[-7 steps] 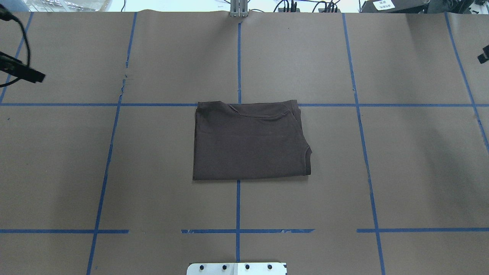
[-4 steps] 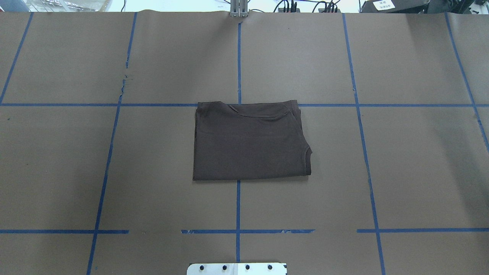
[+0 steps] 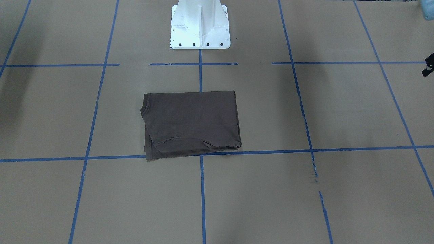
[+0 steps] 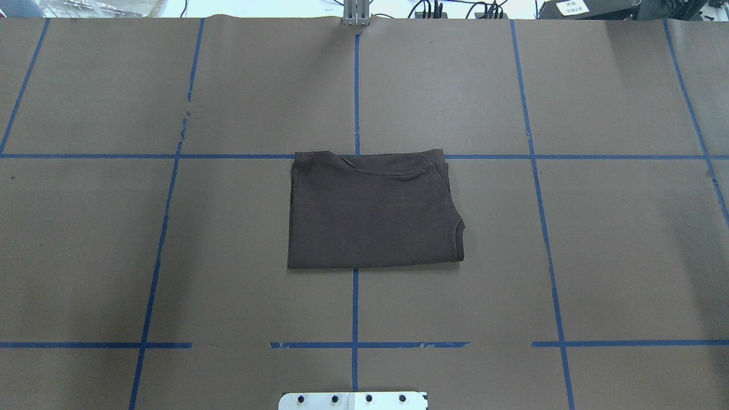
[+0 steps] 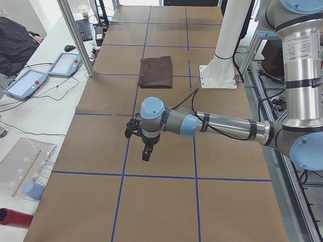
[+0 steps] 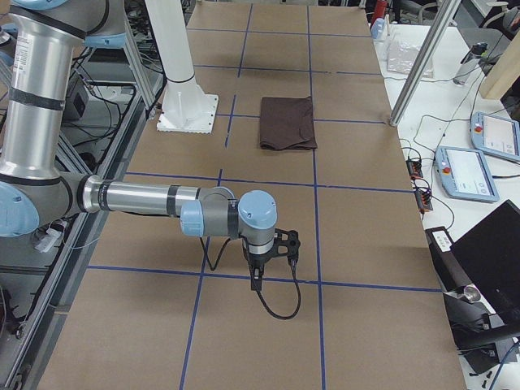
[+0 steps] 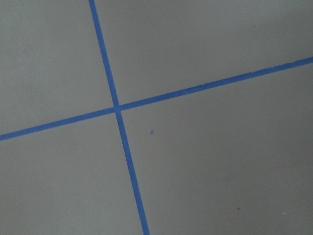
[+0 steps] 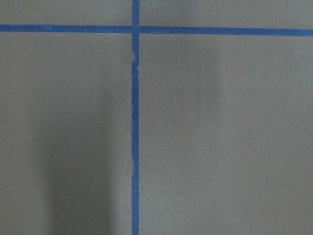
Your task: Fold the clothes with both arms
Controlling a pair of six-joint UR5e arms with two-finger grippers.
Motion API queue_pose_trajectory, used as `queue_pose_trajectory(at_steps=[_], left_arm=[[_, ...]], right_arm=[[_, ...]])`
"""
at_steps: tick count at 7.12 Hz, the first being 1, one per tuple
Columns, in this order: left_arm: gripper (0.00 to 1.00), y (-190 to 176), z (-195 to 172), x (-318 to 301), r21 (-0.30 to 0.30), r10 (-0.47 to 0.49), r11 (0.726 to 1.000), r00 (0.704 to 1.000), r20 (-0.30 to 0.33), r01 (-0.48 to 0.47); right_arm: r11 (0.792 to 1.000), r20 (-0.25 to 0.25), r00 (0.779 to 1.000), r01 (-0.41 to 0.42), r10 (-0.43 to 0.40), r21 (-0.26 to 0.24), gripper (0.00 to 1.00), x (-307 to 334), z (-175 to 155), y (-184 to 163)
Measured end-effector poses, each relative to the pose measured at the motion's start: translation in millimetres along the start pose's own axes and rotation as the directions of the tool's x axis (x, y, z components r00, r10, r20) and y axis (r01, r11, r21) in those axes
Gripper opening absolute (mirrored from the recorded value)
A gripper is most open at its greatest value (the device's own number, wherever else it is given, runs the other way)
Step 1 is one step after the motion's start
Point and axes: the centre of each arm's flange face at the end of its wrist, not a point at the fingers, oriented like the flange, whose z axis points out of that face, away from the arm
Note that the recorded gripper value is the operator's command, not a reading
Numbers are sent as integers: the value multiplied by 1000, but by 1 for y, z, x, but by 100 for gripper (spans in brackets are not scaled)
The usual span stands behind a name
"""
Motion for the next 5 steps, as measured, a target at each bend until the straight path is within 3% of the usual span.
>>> queue_pose_trajectory(at_steps=[2, 5], left_arm=[[100, 30, 10, -25, -25, 10, 1000, 1000, -20, -11], [100, 28, 8, -26, -25, 25, 999, 1000, -18, -26]], right_arm=[[1000, 13, 1000, -17, 17, -3, 100, -10, 1, -3], [1000, 18, 1000, -12, 12, -2, 100, -15, 0, -5]])
